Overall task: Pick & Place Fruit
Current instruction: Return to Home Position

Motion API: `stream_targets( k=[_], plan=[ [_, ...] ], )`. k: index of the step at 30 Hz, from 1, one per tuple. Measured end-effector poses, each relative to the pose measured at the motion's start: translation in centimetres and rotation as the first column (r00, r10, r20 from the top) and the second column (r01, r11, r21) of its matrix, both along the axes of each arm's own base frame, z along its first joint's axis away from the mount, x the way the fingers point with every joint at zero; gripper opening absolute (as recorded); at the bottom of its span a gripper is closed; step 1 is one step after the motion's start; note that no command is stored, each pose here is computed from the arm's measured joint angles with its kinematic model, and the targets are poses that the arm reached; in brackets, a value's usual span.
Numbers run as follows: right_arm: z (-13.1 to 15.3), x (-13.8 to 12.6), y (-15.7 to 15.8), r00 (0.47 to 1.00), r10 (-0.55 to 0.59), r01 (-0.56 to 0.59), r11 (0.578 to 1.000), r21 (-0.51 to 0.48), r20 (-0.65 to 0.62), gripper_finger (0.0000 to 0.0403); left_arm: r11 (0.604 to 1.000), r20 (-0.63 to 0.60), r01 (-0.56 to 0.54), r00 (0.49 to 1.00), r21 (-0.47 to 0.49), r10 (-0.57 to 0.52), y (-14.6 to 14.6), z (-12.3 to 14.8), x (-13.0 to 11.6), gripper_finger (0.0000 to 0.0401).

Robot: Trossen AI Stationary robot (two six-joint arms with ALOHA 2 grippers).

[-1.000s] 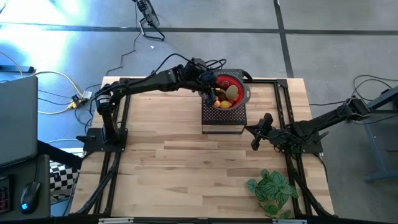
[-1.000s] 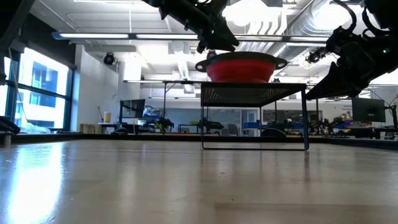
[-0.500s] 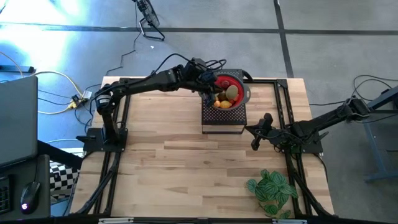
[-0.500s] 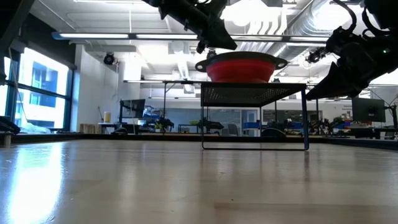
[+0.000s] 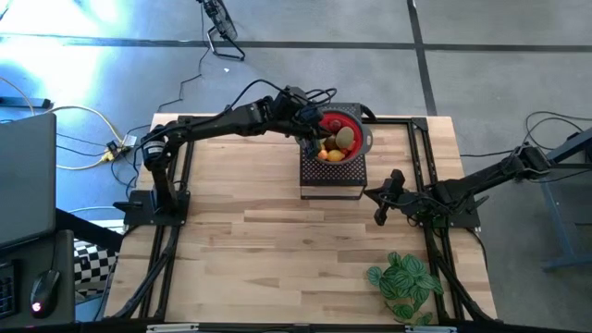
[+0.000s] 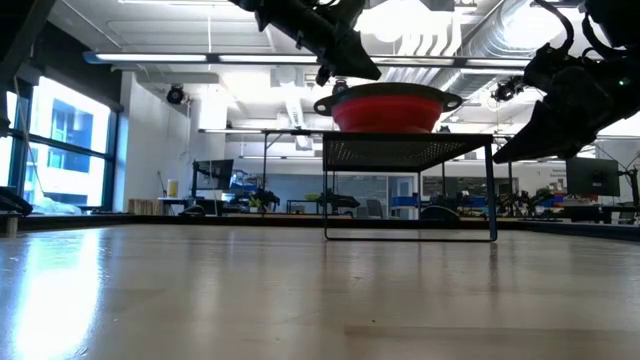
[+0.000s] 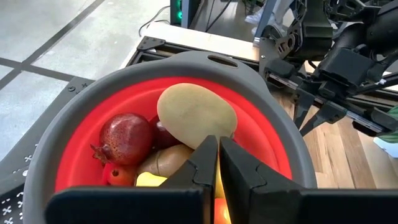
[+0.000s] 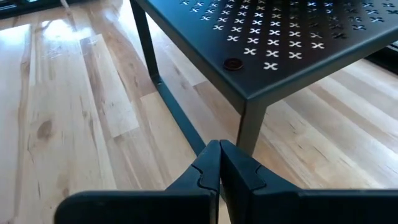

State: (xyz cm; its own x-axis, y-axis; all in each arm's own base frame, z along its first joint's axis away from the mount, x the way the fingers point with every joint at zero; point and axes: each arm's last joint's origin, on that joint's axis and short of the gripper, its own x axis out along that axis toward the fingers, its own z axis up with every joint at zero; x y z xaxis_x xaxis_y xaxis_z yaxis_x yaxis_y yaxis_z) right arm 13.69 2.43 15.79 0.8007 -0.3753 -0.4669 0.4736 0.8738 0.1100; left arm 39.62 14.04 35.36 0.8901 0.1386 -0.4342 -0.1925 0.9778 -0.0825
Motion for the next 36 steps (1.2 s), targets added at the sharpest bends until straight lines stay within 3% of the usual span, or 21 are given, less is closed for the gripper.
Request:
stream_targets(
  k=[8, 12, 20, 28, 36],
  plan=[
    [0.0, 0.0, 0.1, 1.0, 0.016, -0.016, 1.0, 0.014, -0.001, 0.0002, 1.0, 0.0, 0.0, 1.0, 0.0, 0.0, 0.0, 0.0, 0.0, 0.0012],
    [0.0, 0.0, 0.1, 1.0, 0.013, -0.014, 0.998, 0.069, 0.013, 0.0002, 1.0, 0.0, 0.0, 1.0, 0.0, 0.0, 0.0, 0.0, 0.0, 0.0012],
    [0.0, 0.0, 0.1, 1.0, 0.015, -0.016, 0.998, 0.063, 0.01, 0.0002, 1.0, -0.01, 0.0, 1.0, 0.011, 0.0, 0.0, -0.1, 0.0, 0.0012],
    [0.0, 0.0, 0.1, 1.0, 0.01, -0.011, 0.998, 0.059, 0.012, 0.0002, 0.998, -0.129, 0.048, 0.991, 0.047, -0.042, -0.2, -1.1, -0.5, 0.0012],
    [0.0, 0.0, 0.1, 1.0, 0.012, -0.013, 0.998, 0.059, 0.011, 0.0002, 0.989, -0.06, 0.139, 0.989, 0.057, -0.136, -1.7, -2.5, 0.0, 0.0012]
  ],
)
